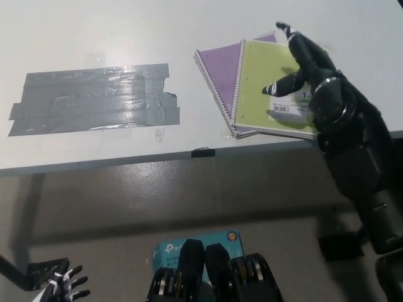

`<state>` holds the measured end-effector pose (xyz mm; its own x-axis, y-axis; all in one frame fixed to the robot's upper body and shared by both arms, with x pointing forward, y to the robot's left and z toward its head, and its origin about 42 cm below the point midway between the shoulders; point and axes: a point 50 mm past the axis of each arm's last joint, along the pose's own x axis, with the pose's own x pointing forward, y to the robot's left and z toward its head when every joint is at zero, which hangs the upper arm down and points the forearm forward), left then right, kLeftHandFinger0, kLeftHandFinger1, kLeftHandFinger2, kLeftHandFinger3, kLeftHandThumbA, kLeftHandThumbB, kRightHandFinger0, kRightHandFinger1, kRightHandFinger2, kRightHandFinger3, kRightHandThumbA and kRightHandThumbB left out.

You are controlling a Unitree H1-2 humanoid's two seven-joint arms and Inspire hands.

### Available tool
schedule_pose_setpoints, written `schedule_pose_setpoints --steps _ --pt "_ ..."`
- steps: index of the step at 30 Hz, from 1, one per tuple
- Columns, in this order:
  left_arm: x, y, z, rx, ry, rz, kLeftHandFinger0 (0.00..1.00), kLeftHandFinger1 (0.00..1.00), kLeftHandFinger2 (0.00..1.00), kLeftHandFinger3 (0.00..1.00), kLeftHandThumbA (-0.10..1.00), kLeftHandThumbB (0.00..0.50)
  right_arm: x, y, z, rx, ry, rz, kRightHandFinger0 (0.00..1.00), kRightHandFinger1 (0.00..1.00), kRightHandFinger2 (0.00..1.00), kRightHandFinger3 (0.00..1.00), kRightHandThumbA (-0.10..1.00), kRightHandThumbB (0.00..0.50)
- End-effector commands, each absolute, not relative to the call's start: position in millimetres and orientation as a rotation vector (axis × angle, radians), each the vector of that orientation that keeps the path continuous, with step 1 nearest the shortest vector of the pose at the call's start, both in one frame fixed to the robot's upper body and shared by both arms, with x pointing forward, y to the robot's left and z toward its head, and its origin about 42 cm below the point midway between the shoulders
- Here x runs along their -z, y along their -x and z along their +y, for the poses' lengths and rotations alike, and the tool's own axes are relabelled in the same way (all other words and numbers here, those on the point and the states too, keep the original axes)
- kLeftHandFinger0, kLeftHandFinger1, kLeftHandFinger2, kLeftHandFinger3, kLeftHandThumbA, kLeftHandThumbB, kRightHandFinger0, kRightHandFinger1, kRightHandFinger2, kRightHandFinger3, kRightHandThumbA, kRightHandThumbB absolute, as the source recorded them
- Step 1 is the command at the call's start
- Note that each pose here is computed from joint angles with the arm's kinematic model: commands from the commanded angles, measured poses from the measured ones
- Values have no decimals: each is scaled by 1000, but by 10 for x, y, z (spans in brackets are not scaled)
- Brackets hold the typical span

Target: The robot uses its right hand to align two notebooks stacked together until they are fully overlapped

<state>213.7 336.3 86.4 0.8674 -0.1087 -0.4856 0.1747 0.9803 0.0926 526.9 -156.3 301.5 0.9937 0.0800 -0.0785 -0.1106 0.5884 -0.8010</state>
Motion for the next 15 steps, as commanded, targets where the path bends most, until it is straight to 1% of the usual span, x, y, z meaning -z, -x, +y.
schedule_pose_setpoints --steps 1,2,3,5,7,8,9,10,11,12,14,15 --pt "-904 -2096 3380 144 -192 498 903 923 1000 1000 1000 439 -3205 -5354 -1480 -23 909 -15 1000 1000 1000 1000 1000 210" --pt "-897 -2087 3374 146 -194 500 901 921 1000 1000 1000 425 -3161 -5355 -1474 -24 905 -4 1000 1000 1000 1000 1000 212" --pt "-897 -2084 3370 151 -199 503 896 921 1000 1000 1000 440 -3108 -5355 -1472 -24 902 4 1000 1000 1000 1000 1000 204" --pt "-892 -2089 3362 164 -214 507 896 925 1000 1000 1000 450 -3040 -5354 -1458 -15 917 9 1000 1000 1000 1000 1000 201" --pt "-881 -2090 3338 187 -226 508 884 922 1000 1000 1000 454 -2977 -5342 -1458 -10 928 18 1000 1000 1000 1000 1000 204" --pt "-872 -2094 3338 197 -227 509 885 922 1000 1000 1000 445 -2937 -5343 -1430 -9 927 23 1000 1000 1000 1000 1000 205" --pt "-867 -2098 3325 205 -231 508 879 912 1000 1000 1000 456 -2906 -5344 -1417 -5 928 27 1000 1000 1000 1000 1000 215" --pt "-874 -2101 3312 209 -232 504 855 895 1000 1000 1000 452 -2882 -5348 -1393 0 929 30 1000 1000 1000 1000 1000 216" --pt "-885 -2102 3295 210 -227 504 833 887 1000 1000 1000 449 -2851 -5348 -1353 -3 922 38 1000 1000 1000 1000 1000 204" --pt "-885 -2107 3281 213 -226 505 827 886 1000 1000 1000 435 -2835 -5345 -1335 -7 921 38 1000 1000 1000 1000 1000 204" --pt "-883 -2095 3268 217 -219 505 849 904 1000 1000 1000 441 -2811 -5332 -1307 -10 920 36 1000 1000 1000 1000 1000 195" --pt "-879 -2084 3269 216 -219 509 856 896 1000 1000 1000 456 -2762 -5310 -1243 -16 941 42 1000 1000 1000 1000 1000 193"
